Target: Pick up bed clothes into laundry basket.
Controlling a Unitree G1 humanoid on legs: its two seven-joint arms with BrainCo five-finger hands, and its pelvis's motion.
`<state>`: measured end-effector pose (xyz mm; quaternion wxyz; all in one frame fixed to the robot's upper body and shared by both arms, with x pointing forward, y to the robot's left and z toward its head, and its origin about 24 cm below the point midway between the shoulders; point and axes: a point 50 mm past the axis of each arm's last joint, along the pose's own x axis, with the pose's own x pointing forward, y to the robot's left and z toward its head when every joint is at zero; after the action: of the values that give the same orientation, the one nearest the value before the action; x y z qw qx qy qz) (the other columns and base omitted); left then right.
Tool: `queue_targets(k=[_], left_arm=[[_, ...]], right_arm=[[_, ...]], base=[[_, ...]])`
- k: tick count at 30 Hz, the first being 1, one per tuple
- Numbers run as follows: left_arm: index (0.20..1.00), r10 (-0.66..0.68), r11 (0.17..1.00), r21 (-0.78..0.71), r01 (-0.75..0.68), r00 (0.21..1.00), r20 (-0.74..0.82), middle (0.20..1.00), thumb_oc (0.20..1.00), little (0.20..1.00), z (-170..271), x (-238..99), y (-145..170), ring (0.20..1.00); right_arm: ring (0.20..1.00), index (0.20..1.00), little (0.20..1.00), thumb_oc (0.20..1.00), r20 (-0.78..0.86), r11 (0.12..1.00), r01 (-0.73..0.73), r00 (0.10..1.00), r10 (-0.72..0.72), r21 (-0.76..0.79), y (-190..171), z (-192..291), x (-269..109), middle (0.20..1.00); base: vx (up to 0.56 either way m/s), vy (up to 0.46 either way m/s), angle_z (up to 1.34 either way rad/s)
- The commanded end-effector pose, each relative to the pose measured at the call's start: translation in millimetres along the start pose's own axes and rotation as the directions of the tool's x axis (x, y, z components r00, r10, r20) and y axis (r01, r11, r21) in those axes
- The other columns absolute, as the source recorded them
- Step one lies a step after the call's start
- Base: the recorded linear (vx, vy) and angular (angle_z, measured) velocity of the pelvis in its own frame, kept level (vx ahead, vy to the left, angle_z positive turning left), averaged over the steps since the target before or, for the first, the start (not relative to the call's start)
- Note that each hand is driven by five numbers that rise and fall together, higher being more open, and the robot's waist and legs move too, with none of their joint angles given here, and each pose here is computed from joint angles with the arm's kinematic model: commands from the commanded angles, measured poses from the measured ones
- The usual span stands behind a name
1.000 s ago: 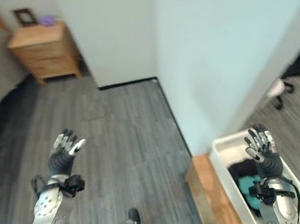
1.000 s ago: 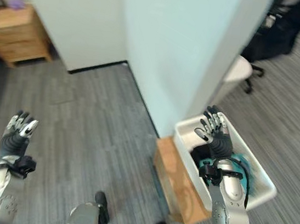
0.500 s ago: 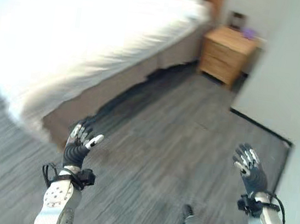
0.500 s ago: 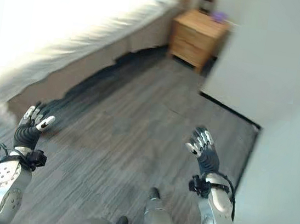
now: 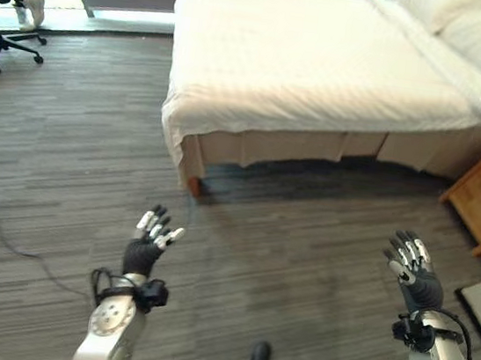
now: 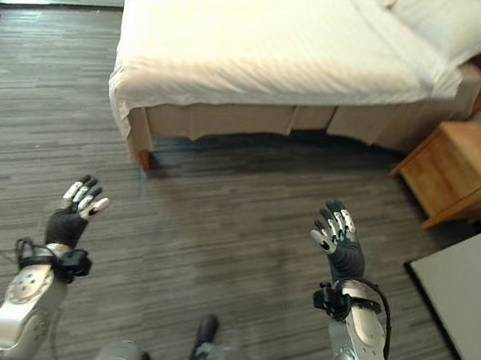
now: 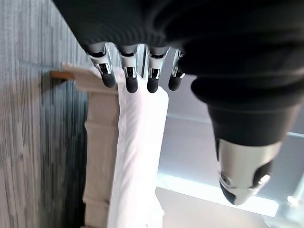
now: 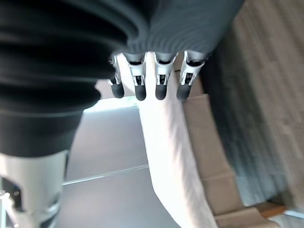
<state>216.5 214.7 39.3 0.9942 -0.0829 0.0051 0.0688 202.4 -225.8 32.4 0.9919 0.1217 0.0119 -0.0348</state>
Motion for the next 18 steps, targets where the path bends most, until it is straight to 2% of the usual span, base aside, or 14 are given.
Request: queue_targets(k=[1, 8, 18], left_arm=[[1.000, 0.020, 0.995, 0.090, -0.033, 0.989, 0.144, 1.000, 1.000, 1.000, 32, 3, 15, 1.000], [1.000, 0.114, 0.988, 0.094, -0.126, 0.986, 0.123, 1.000, 1.000, 1.000, 25, -12, 30, 1.000], [1.000, 0.119, 0.984, 0.118, -0.134, 0.986, 0.120, 1.000, 1.000, 1.000, 24, -16, 33, 1.000]], right_arm=[[1.000, 1.000, 1.000, 1.000, 0.121, 0.996, -0.086, 0.989, 0.088, -0.026, 12, 24, 4, 1.000], [1.000, 1.000, 1.000, 1.000, 0.114, 0.981, -0.188, 0.975, 0.191, -0.041, 35, 23, 16, 1.000], [1.000, 1.000, 1.000, 1.000, 0.090, 0.987, -0.150, 0.984, 0.155, -0.052, 29, 18, 14, 1.000]], base=[[0.00, 0.061, 0.50], [-0.01, 0.073, -0.10], [0.00, 0.039, -0.03]])
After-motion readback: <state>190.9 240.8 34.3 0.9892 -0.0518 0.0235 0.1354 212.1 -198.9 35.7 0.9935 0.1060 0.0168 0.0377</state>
